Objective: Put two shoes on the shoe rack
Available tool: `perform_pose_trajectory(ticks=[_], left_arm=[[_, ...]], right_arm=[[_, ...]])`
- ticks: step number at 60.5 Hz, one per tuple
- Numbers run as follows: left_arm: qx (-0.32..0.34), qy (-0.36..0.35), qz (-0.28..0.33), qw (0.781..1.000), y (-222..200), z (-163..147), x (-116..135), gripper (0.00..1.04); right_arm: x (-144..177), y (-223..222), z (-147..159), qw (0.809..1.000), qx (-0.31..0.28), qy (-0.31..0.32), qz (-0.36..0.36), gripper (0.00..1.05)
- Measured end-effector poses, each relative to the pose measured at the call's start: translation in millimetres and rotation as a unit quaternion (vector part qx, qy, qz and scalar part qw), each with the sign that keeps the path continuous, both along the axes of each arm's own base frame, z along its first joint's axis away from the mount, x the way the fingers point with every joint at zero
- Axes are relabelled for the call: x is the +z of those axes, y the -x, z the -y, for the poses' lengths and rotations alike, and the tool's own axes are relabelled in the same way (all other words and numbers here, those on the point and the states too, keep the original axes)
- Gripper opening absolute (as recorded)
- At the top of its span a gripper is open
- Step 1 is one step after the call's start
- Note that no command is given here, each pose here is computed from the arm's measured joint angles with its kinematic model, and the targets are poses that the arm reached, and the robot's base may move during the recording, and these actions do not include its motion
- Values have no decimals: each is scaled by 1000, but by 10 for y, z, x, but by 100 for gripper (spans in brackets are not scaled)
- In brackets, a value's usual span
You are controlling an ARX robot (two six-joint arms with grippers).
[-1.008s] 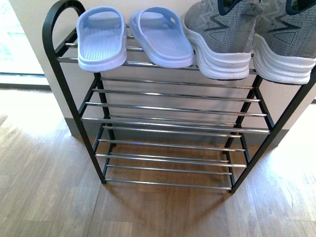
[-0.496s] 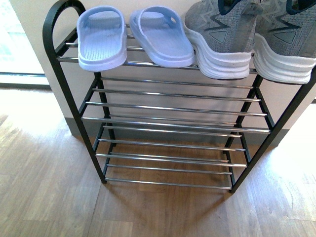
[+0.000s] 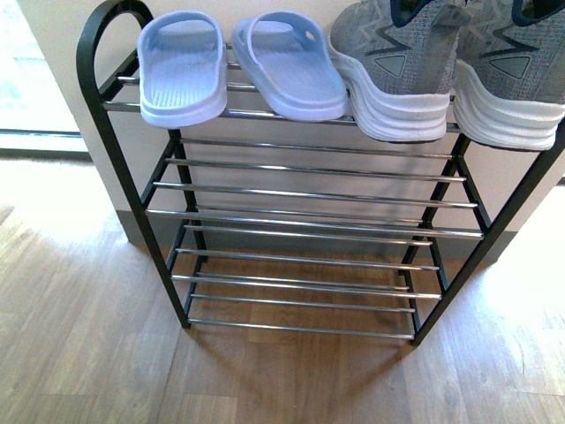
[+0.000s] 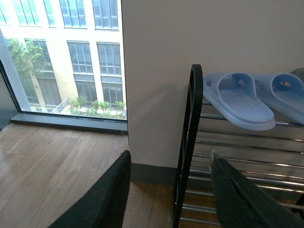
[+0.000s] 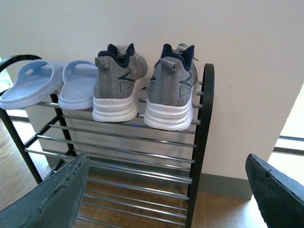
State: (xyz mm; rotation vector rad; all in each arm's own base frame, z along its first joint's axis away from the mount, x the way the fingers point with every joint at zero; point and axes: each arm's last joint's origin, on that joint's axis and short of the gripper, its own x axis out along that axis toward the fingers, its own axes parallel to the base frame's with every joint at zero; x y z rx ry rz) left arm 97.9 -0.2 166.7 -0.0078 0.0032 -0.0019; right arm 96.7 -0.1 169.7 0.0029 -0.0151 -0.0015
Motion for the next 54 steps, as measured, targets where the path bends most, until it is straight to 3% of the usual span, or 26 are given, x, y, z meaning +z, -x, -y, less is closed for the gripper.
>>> perform_pose_trajectory(ticks=[15,54], left_arm=[[0,0,0,1000,0,0,0,97],[0,-1,0,1000,0,0,0,95]], right_arm=[[0,0,0,1000,0,0,0,96],[0,0,0,1000,0,0,0,96]])
